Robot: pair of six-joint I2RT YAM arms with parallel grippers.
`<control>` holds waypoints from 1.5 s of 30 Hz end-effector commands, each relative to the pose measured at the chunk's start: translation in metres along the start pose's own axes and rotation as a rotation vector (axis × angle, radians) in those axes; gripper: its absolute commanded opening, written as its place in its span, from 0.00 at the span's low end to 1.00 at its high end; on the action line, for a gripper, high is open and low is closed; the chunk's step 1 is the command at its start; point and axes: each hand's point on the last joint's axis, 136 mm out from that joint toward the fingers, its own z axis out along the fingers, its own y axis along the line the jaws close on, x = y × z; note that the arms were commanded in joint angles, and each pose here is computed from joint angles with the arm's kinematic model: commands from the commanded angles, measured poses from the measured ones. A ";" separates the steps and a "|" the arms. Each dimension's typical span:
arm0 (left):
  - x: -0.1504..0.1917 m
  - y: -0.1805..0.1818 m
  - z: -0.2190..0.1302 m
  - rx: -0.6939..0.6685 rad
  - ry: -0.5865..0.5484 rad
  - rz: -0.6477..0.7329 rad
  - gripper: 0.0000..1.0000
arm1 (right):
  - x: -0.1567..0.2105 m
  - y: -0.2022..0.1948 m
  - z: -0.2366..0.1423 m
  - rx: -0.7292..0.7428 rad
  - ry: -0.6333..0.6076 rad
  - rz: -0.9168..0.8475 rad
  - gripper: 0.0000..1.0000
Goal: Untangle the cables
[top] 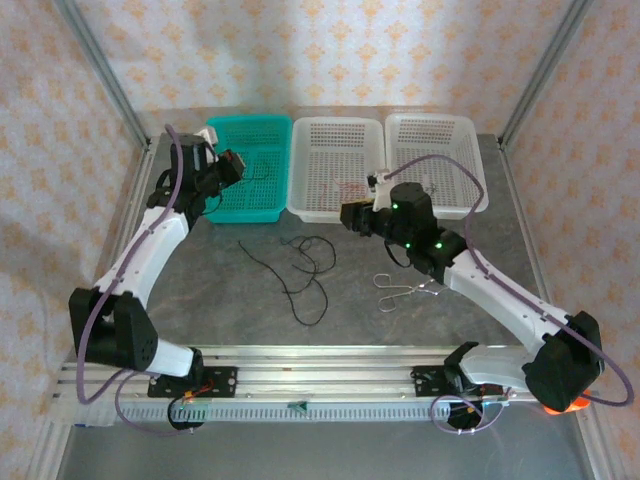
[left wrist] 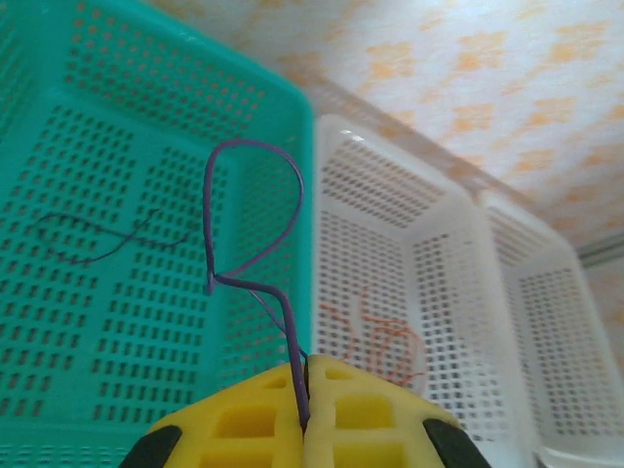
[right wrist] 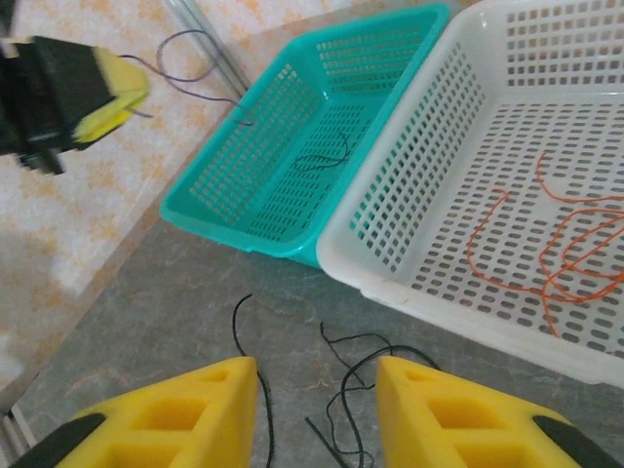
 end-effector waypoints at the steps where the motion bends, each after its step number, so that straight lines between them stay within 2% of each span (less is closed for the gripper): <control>1: -0.005 0.017 0.013 -0.066 0.022 0.021 0.00 | 0.015 0.006 0.002 0.005 0.027 -0.037 0.37; 10: -0.003 0.054 0.060 -0.198 0.100 0.032 0.00 | 0.050 0.024 0.015 0.021 0.102 -0.054 0.38; 18: 0.000 0.078 0.086 -0.291 0.137 0.031 0.00 | 0.066 0.009 0.025 0.161 0.153 -0.056 0.37; 25: 0.000 0.075 0.086 -0.267 0.124 0.017 0.21 | 0.081 0.008 0.029 0.184 0.204 -0.077 0.37; 28: 0.002 0.053 0.078 -0.151 0.116 0.027 0.39 | 0.088 0.008 0.032 0.180 0.238 -0.088 0.36; 30: 0.002 0.042 0.066 -0.106 0.097 0.037 0.45 | 0.095 0.008 0.035 0.174 0.273 -0.105 0.36; 37: 0.016 0.013 0.011 -0.061 0.060 0.082 0.47 | 0.115 -0.005 0.052 0.235 0.400 -0.177 0.28; 45: 0.064 0.010 -0.043 -0.076 0.036 0.053 0.47 | 0.143 -0.011 0.076 0.250 0.516 -0.172 0.25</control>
